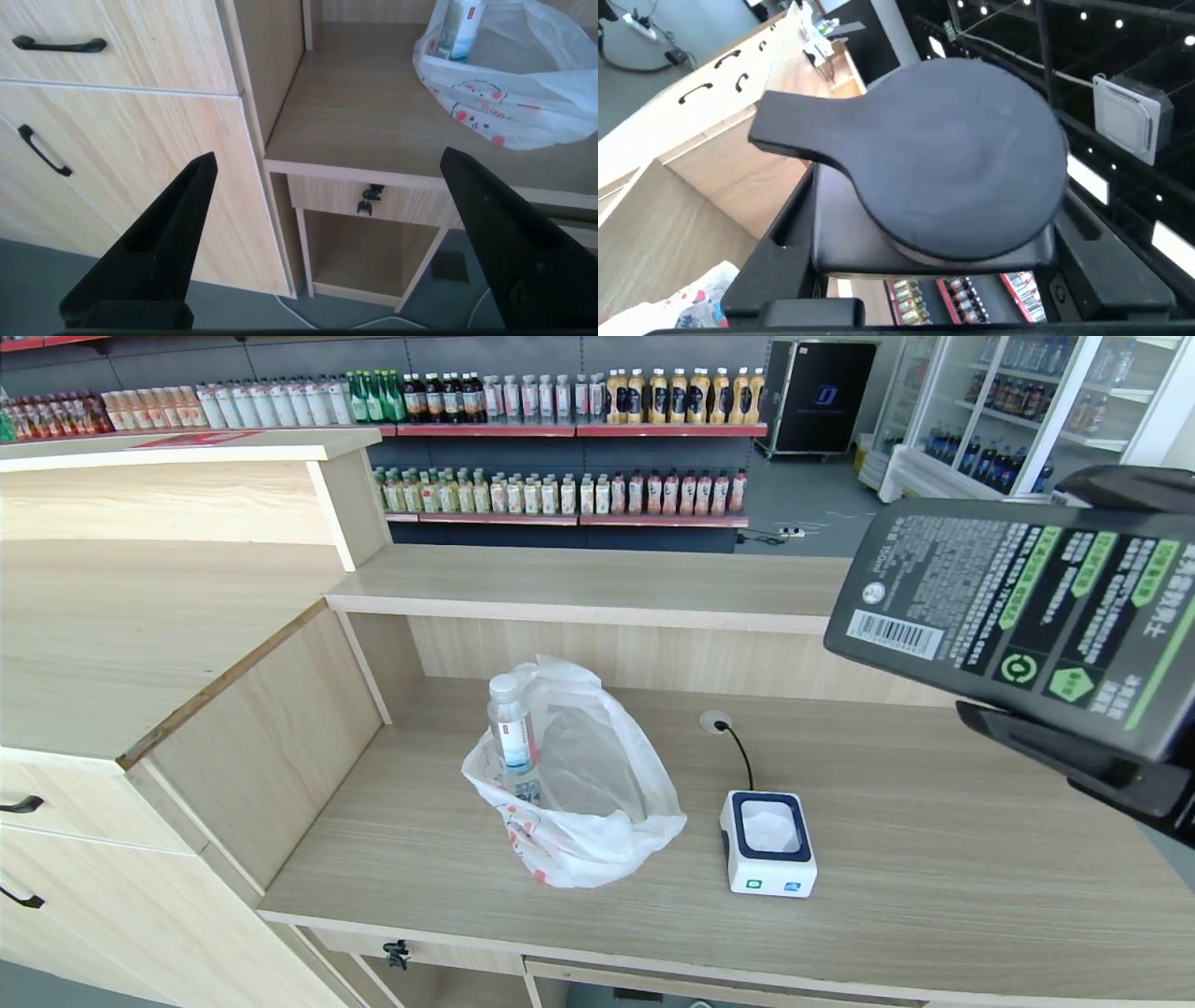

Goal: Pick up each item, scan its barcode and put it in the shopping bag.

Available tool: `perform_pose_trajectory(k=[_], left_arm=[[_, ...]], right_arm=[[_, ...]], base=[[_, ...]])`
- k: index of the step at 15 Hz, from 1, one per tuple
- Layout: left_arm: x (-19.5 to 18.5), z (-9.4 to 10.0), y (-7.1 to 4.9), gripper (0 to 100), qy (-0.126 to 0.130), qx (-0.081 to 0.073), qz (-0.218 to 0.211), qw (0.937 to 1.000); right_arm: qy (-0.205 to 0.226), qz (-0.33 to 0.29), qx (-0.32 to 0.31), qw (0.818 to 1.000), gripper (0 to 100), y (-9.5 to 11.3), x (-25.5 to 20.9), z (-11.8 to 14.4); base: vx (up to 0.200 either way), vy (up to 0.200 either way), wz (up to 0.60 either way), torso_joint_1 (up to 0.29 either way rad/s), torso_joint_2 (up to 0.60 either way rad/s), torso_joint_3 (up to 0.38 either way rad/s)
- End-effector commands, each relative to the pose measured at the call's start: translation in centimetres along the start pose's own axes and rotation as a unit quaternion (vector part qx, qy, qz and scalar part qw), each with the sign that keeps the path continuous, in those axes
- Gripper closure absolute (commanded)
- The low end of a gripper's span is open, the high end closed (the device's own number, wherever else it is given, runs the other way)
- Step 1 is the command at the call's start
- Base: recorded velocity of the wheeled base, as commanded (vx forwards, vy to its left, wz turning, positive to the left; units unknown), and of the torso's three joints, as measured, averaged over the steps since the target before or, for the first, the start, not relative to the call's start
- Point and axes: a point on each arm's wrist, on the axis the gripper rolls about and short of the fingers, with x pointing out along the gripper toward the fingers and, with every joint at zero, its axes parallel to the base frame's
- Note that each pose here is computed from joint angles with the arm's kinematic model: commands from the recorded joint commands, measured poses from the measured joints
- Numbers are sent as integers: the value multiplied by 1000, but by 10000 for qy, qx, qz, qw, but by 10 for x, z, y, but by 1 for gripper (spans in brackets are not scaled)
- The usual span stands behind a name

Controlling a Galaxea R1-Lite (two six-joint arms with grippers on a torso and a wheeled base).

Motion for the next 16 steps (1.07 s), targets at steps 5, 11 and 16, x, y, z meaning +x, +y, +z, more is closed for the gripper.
perform_pose_trajectory(k=[5, 11, 16], left_arm=[[0, 0, 0, 0, 0, 4, 3, 10000], [0, 0, 0, 0, 0, -4, 3, 10000], [0, 0, 0, 0, 8, 4, 3, 10000]], right_arm=[[-639, 186, -115, 9977, 100, 27, 24, 15], [53, -103, -2, 9999, 100, 25, 29, -6], [41, -75, -7, 10000, 100, 42, 44, -32]], base=[[0, 0, 0, 0, 0, 0], [0, 0, 0, 0, 0, 0], [0, 0, 0, 0, 0, 0]])
